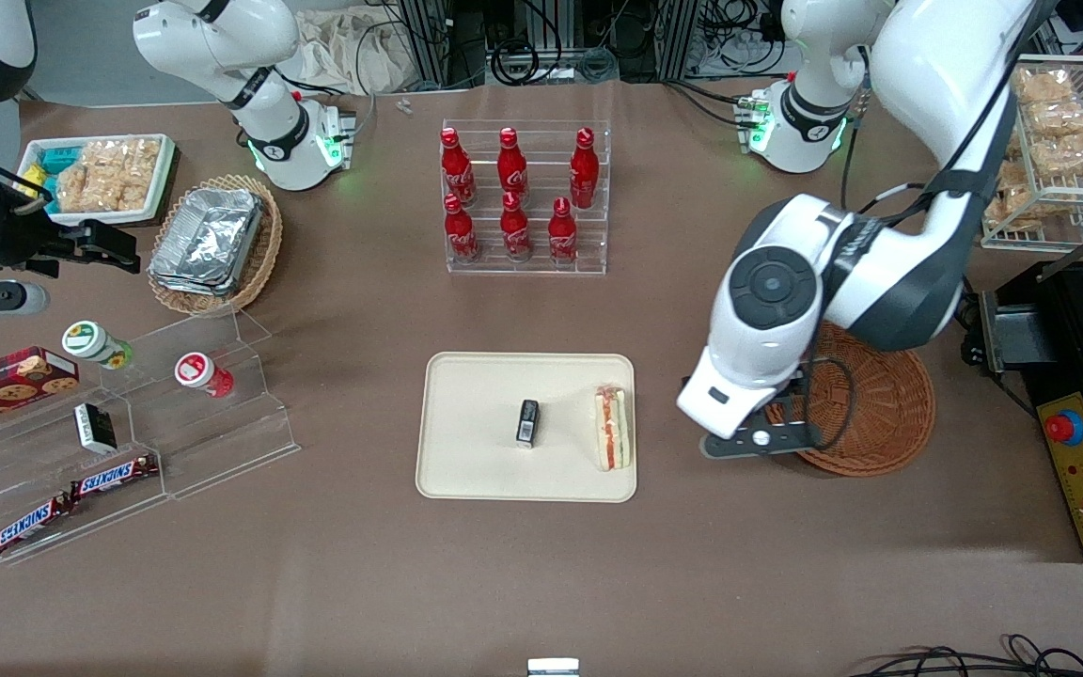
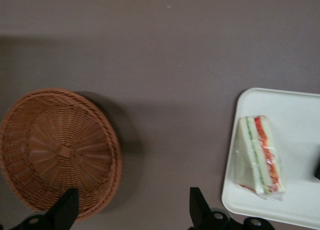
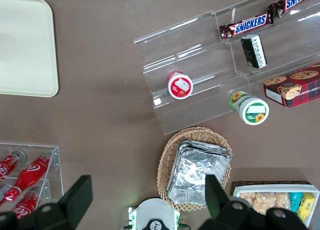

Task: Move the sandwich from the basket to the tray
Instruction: 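Open the left gripper to release the sandwich and raise away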

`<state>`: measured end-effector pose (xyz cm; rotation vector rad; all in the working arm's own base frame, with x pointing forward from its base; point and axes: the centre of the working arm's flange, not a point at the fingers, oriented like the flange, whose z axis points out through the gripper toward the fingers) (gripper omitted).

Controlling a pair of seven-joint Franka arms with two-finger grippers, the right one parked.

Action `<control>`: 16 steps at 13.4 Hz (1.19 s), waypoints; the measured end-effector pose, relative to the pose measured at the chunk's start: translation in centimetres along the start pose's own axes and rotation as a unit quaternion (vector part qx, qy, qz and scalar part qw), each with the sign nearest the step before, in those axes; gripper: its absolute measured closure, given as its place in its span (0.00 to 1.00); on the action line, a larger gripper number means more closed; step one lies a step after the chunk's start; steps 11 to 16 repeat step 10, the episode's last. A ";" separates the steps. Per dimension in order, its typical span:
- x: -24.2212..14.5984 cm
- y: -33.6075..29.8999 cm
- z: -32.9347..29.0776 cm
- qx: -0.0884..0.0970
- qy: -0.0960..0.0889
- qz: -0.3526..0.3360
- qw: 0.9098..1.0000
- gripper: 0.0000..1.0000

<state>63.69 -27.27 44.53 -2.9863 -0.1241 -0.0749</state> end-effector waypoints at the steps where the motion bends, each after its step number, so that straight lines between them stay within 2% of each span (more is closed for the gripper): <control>1: 0.4 -2.0 -0.8 -0.013 -0.009 0.004 1.000 0.00; 3: 1.2 -7.8 -2.4 -0.049 -0.027 0.020 0.998 0.00; 5: 0.9 -14.4 -3.9 -0.073 -0.028 0.029 0.997 0.00; 7: -0.3 -19.3 -4.4 -0.075 -0.020 0.021 0.997 0.00; 10: -1.3 -22.6 -4.1 -0.068 -0.022 -0.003 0.997 0.00; 16: -1.3 -22.6 -4.1 -0.068 -0.022 -0.003 0.997 0.00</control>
